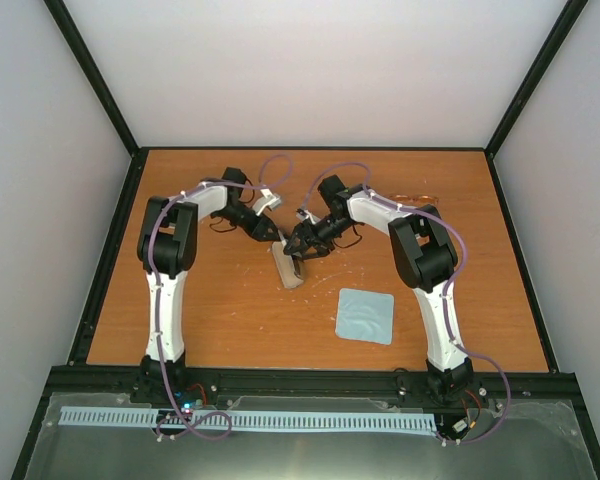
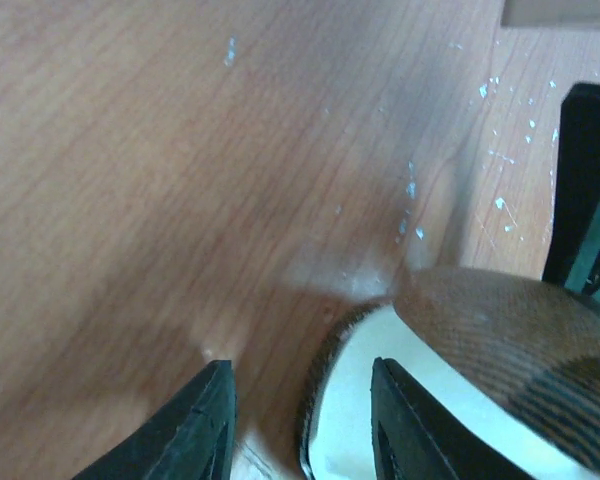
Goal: Organize the sunglasses
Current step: Place the sunglasses case at the center of the board.
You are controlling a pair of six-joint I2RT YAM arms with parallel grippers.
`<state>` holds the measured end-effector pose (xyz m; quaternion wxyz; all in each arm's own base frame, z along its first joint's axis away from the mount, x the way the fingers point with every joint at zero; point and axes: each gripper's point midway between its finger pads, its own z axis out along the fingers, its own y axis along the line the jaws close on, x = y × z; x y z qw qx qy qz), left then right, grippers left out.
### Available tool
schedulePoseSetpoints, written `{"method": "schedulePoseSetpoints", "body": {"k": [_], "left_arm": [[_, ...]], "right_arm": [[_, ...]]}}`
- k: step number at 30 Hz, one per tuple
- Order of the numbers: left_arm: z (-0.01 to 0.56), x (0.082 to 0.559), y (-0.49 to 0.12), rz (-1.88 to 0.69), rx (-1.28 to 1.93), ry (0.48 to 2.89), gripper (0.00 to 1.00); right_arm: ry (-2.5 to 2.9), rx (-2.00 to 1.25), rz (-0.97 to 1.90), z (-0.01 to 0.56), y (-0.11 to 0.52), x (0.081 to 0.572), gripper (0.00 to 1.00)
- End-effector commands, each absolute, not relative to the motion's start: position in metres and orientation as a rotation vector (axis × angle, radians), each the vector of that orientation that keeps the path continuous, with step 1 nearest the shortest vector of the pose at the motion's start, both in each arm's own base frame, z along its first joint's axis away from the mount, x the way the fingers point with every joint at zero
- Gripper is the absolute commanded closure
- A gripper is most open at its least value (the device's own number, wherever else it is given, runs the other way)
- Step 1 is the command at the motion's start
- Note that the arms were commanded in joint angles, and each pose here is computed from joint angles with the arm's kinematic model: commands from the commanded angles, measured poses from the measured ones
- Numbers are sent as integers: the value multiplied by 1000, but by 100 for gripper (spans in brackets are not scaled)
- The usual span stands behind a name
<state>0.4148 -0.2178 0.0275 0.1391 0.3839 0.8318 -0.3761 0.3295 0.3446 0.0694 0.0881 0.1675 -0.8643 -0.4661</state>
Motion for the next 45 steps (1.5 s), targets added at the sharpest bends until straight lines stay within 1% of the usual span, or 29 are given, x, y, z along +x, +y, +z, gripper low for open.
{"method": "schedulePoseSetpoints", "body": {"k": [1,4,8,10,13,17,18,19,20,23,26,28,29,30,32,33,34,36,39,40,41,42,43,44,45], "left_arm": [[36,404,-215,-1073,1170,2371,61],[35,400,-215,-1086,1193,2363,66],[31,400,-214,-1070,1218,2363,76],[32,400,-216,-1064,1233,2356,77],[32,401,-222,-1053,1250,2351,73],[28,397,-229,-1056,1272,2352,77],[26,395,-231,-1062,1279,2355,82],[24,393,-232,-1066,1282,2360,91],[23,391,-232,-1068,1283,2366,99],[20,387,-230,-1058,1272,2394,100],[19,386,-223,-991,1251,2424,100],[22,384,-221,-970,1225,2436,100],[24,383,-220,-968,1206,2443,100],[26,383,-220,-962,1183,2452,100],[31,384,-219,-957,1141,2465,100],[33,385,-219,-951,1120,2471,100],[36,387,-219,-945,1095,2480,100],[43,394,-219,-930,1048,2487,100],[55,407,-220,-907,957,2504,100],[60,413,-221,-902,927,2504,100],[65,417,-222,-898,903,2502,100],[69,423,-223,-895,875,2501,100],[73,428,-223,-887,846,2503,100],[76,434,-224,-880,820,2503,100],[77,440,-224,-876,786,2511,100]], "right_arm": [[-2605,472,-1329,62,338,336,46],[-2609,470,-1324,62,337,337,47],[-2606,472,-1324,63,337,336,47],[-2599,472,-1331,63,337,335,47],[-2593,474,-1331,63,337,334,47],[-2594,477,-1326,61,337,334,47],[-2595,478,-1327,62,337,334,47],[-2594,475,-1326,61,337,334,46],[-2595,475,-1327,61,337,334,46],[-2607,479,-1323,61,336,336,44],[-2634,466,-1326,66,331,341,42],[-2670,451,-1330,72,325,349,39],[-2693,442,-1337,77,320,355,37],[-2724,434,-1346,86,315,361,32],[-2781,401,-1365,100,302,375,28],[-2812,387,-1372,109,295,382,21],[-2840,372,-1378,116,288,388,19],[-2901,346,-1376,131,272,397,18],[-3003,267,-1295,141,247,398,18],[-3044,219,-1238,141,240,395,20],[-3071,166,-1186,138,233,389,25],[-3084,104,-1147,134,228,381,38],[-3096,55,-1116,130,226,373,59],[-3104,18,-1076,123,225,363,77],[-3115,-3,-1035,117,226,353,93]]}}
